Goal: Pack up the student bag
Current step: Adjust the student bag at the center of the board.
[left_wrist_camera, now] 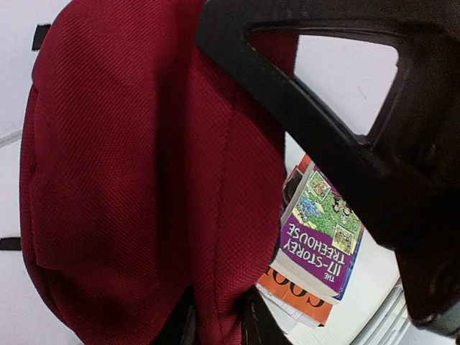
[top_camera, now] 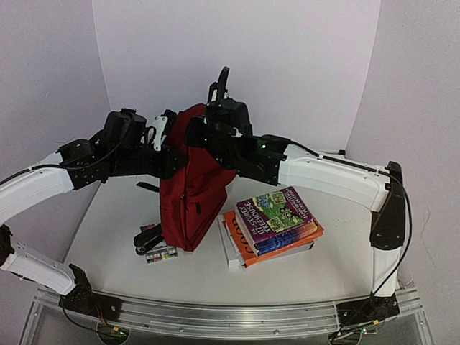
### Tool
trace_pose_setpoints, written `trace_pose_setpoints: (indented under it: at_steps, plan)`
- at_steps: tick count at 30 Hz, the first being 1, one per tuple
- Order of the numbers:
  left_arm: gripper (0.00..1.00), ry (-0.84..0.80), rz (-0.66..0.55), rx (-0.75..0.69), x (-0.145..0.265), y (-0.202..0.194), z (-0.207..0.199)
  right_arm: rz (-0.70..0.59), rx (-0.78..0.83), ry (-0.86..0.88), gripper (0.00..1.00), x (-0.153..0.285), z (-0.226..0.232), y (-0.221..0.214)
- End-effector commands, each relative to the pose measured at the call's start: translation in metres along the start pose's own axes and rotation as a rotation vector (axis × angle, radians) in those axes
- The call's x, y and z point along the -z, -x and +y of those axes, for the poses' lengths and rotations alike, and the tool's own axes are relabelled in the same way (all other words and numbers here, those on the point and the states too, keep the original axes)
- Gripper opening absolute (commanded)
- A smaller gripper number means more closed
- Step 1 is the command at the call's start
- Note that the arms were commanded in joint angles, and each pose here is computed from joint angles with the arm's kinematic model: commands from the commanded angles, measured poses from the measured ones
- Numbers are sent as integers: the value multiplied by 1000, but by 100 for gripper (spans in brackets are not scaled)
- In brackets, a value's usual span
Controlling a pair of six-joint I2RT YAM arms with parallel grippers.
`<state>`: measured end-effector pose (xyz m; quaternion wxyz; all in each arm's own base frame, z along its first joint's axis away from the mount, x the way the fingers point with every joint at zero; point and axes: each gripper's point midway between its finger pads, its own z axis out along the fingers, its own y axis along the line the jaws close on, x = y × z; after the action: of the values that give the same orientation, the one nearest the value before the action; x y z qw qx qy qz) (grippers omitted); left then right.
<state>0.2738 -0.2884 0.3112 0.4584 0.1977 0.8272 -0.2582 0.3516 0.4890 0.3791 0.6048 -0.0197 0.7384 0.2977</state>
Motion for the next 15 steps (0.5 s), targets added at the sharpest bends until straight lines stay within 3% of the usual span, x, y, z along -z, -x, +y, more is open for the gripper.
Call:
trace_pose_setpoints:
  at_steps: [1, 2, 4, 8, 12, 15]
  plan:
    - [8, -46, -37, 24, 1, 15, -8, -61, -29, 42, 0, 16, 7, 35]
    - [2, -44, -38, 28, 1, 15, -6, -55, -19, 46, 0, 17, 6, 33]
    - [0, -41, -43, 37, 1, 15, -4, -45, -1, 57, 8, 20, 5, 32]
    - [0, -25, -54, 53, 5, 17, 2, -3, 44, 107, 46, 32, 5, 25]
    - [0, -39, -66, 68, 10, 20, 3, 73, 111, 222, 73, 54, 8, 8]
    - [0, -79, -76, 81, 13, 24, -2, 167, 166, 350, 79, 76, 11, -20]
